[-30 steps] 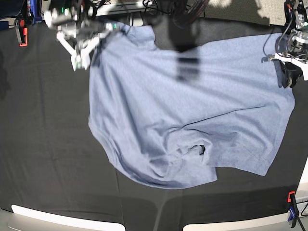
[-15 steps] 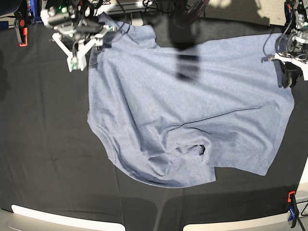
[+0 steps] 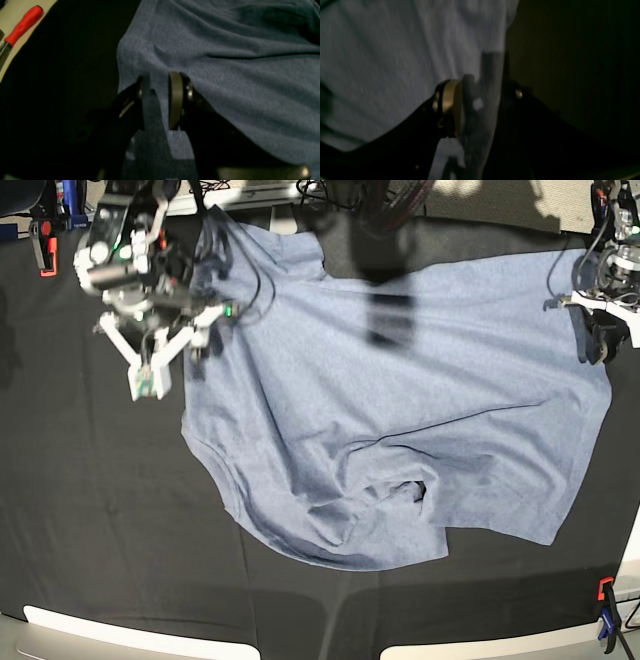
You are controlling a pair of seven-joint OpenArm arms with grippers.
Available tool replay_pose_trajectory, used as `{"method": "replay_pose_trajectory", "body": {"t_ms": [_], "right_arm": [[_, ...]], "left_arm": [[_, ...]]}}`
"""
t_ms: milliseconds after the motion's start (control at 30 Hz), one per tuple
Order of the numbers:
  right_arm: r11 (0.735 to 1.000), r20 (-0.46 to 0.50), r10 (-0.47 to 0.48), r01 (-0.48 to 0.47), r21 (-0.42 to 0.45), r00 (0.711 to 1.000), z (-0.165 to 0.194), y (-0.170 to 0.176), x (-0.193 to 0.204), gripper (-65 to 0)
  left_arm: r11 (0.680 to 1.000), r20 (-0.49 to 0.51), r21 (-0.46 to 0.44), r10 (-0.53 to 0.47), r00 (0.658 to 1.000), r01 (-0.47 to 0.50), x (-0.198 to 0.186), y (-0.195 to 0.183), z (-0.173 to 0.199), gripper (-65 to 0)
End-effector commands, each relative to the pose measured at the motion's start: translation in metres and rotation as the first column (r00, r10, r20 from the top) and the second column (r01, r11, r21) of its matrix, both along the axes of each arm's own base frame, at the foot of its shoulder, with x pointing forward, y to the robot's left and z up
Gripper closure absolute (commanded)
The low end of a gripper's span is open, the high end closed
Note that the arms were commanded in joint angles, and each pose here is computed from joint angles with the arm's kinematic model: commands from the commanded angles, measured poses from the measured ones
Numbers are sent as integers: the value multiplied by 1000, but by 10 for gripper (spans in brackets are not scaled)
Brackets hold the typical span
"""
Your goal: Layout the t-shirt on the table in an organized manner, then fold the t-shirt properly
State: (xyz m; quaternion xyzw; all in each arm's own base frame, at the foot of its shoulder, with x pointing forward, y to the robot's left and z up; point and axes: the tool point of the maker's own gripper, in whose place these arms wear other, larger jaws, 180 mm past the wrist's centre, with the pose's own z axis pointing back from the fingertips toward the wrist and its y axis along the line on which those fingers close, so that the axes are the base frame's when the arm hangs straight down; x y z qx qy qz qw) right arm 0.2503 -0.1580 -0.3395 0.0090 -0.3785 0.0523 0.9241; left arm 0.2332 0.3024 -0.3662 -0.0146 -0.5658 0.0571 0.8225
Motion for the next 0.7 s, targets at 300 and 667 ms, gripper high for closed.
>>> {"method": "replay_pose_trajectory", "body": {"t_ms": [300, 667], "right_arm": [[998, 108, 15, -20, 52, 994, 25, 8, 20, -261], [997, 88, 18, -25, 68, 996, 22, 11, 17, -261]], "left_arm": [[1000, 57, 15, -7, 998, 6, 7, 4, 17, -117], [989, 96, 37, -144, 985, 141, 26, -17, 30, -241]]}}
